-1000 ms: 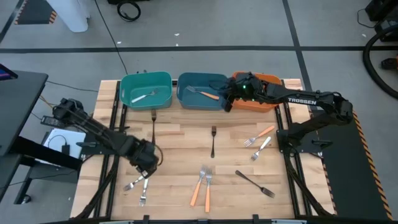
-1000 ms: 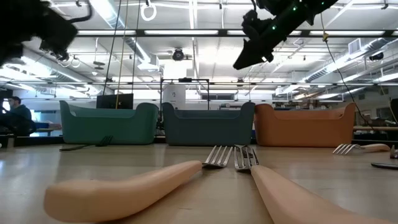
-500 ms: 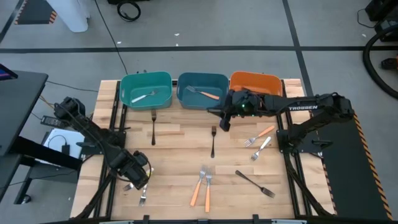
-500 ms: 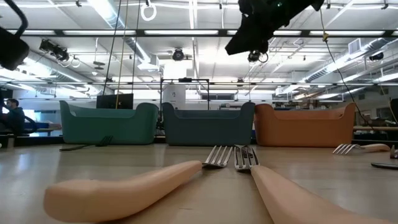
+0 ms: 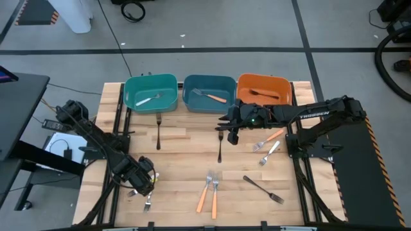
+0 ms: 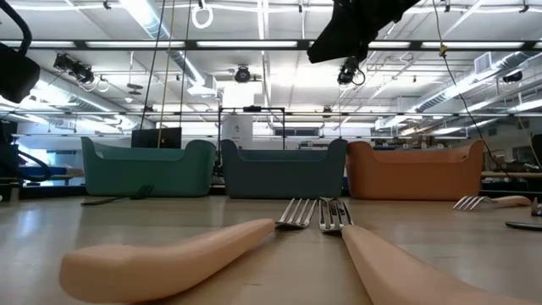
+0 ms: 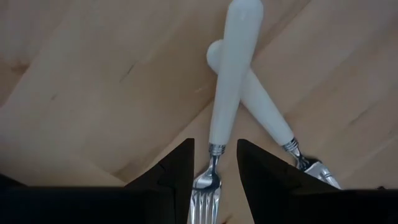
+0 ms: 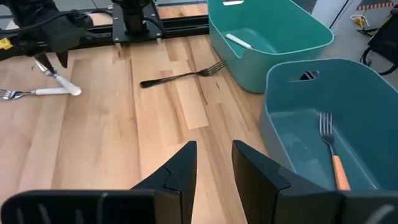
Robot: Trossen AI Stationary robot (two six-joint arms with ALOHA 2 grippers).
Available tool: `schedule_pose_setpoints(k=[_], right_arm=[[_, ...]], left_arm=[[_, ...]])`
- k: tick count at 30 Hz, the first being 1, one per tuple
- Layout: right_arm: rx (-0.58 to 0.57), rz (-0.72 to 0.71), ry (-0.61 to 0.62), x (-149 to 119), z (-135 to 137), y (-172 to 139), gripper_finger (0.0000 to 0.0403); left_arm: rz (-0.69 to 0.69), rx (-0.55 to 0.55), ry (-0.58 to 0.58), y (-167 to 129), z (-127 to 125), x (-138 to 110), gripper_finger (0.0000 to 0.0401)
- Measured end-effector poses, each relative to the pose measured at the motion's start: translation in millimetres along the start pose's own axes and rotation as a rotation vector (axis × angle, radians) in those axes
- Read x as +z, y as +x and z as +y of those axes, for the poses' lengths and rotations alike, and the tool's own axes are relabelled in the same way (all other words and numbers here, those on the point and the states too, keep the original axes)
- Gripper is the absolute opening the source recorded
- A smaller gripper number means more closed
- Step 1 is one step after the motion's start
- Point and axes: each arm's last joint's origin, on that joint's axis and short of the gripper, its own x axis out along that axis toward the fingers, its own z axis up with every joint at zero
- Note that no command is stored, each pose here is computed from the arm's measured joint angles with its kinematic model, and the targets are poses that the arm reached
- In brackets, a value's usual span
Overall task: Sort silverware by color (type)
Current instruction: Put the top left white fork into the light green bin
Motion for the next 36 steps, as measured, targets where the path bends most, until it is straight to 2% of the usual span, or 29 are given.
schedule_pose_setpoints(k=[7, 19, 22, 27, 32, 36], right_arm=[[0.01, -0.001, -0.007, 0, 4, -1, 0.011], [-0.003, -0.012, -0.007, 0, 5, -1, 0.011], [-0.003, -0.016, -0.006, 1, 5, -1, 0.011], [-0.009, -0.017, -0.006, 1, 5, -1, 0.011], [-0.009, -0.017, -0.008, 1, 5, -1, 0.011], [-0.014, -0.017, -0.021, 1, 3, -1, 0.011]], left_arm=[[-0.002, 0.028, 0.013, 14, -5, -2, 0.013], [0.02, 0.136, -0.014, 41, -8, -2, 0.0129], [0.025, 0.145, -0.017, 42, -8, -2, 0.0111], [0.043, 0.155, -0.021, 42, -7, -2, 0.0049], [0.046, 0.149, -0.025, 42, -7, -1, 0.0049], [0.049, 0.101, -0.033, 32, -11, 1, 0.0049]])
